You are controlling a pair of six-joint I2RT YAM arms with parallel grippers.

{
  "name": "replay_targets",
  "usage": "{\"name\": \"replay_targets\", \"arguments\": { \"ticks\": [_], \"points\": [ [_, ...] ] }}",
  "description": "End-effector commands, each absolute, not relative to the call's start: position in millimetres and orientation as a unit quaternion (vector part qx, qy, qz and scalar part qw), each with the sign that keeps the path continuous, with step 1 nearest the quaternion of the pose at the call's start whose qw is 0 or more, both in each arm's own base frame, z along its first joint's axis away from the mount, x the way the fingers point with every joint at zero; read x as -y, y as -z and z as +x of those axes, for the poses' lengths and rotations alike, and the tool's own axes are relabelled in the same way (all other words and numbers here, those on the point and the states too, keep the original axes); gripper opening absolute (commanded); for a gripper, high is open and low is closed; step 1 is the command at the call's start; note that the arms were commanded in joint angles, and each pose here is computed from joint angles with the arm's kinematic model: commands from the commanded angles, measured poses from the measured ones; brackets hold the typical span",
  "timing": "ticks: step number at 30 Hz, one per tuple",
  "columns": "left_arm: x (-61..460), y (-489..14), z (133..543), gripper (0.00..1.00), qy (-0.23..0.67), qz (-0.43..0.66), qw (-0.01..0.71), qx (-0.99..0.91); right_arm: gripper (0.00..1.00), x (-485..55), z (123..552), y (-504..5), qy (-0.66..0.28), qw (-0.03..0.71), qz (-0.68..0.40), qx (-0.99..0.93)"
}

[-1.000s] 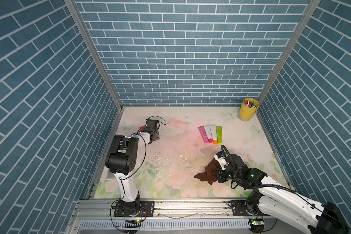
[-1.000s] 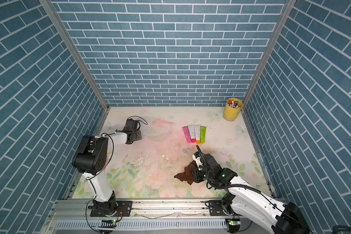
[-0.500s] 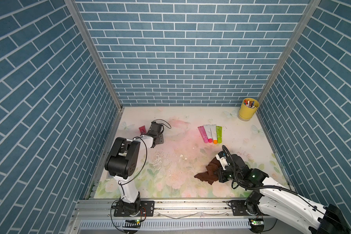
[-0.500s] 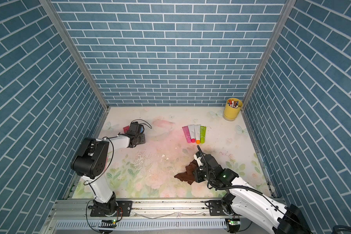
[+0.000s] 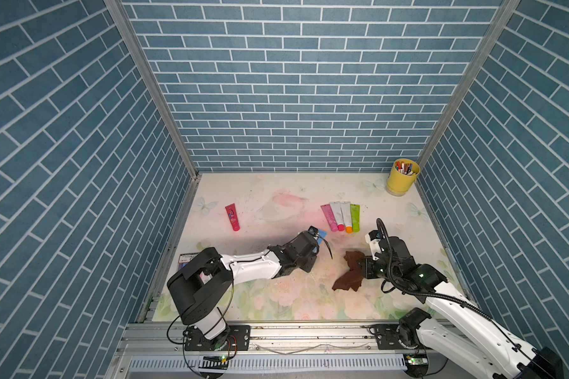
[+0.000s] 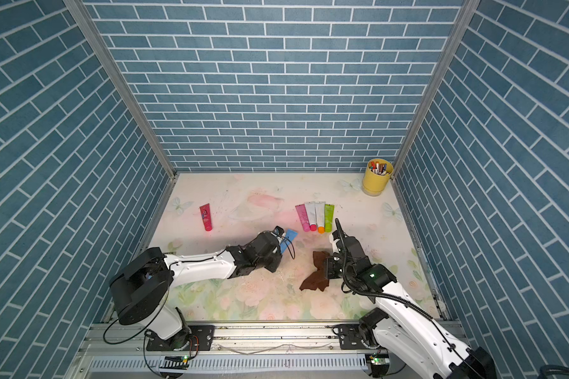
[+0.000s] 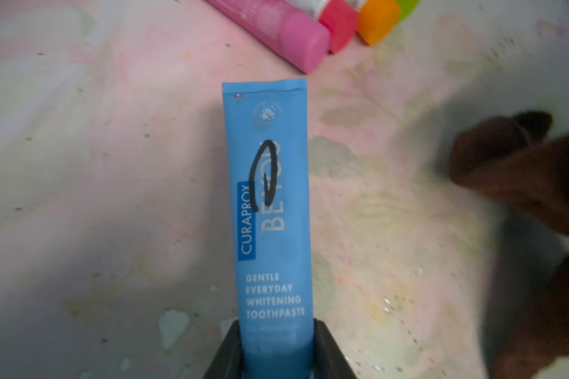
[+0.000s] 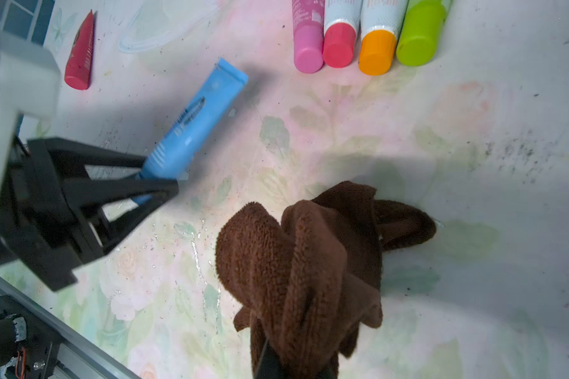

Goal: Wipe the surface of the toothpaste tube
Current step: Move the toothpaste to the center of the board, then wipe the dirt from the toothpaste tube.

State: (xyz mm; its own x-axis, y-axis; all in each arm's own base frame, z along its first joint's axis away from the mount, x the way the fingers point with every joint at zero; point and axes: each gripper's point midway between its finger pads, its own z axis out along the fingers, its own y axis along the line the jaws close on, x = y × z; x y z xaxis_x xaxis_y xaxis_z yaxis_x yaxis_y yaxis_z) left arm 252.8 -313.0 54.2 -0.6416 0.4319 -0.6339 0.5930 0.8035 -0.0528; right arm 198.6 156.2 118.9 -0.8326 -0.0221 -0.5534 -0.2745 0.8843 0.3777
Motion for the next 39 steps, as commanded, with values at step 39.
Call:
{"name": "replay_targets", "arguments": {
  "ticks": [39],
  "points": [
    [340.6, -13.8, 182.1, 0.13, 0.168, 0.42, 0.285, -0.845, 0.0, -260.9, 182.3, -5.4, -0.289, 0.11, -0.184, -0.933]
  ]
}}
